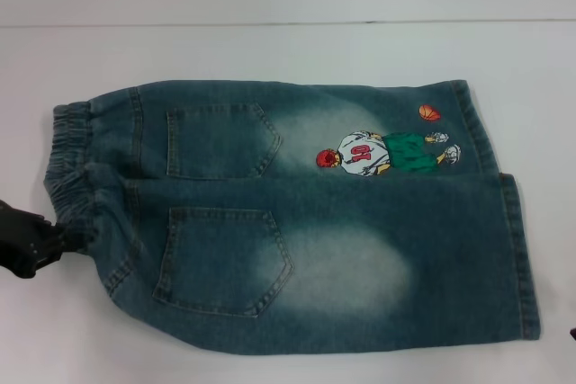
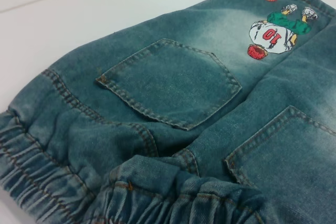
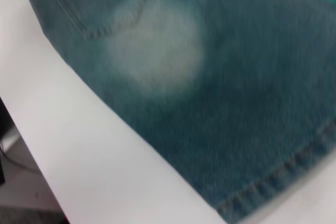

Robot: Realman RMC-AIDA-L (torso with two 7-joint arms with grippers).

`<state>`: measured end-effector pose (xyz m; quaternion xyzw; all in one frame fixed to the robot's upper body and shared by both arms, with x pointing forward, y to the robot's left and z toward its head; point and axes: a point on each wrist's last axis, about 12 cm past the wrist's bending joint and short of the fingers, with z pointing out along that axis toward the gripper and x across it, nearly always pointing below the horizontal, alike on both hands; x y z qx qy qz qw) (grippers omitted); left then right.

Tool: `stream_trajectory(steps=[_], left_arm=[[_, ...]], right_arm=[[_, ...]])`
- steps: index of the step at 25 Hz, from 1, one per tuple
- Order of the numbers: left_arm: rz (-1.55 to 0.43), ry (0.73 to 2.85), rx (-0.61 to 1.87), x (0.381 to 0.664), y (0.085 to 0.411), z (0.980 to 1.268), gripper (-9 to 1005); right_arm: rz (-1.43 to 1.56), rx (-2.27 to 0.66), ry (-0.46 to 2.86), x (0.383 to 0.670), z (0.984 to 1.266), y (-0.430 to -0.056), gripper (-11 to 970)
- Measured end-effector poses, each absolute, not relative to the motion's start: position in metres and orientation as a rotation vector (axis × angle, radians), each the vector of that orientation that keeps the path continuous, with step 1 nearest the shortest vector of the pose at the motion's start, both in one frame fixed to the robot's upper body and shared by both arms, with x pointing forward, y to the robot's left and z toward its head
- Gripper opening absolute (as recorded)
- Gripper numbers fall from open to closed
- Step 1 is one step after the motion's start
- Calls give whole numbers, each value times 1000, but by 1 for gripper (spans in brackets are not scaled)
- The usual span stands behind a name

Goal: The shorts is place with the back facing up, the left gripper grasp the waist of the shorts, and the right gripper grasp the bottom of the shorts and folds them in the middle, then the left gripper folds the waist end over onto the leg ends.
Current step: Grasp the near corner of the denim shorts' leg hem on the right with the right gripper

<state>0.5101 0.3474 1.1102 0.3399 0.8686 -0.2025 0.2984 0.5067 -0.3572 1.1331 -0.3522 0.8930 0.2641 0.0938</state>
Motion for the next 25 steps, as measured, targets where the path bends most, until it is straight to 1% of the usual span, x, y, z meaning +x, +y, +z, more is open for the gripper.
stream_trajectory(steps=[13,25], left_arm=[[-560,2330,869,506,348,1107,99],[-566,2334,860,505,348,1106,99]], right_arm=[[857,-1113,2728,509,1112,-338,945],[859,-1132,2727,517,1102,-326,945]])
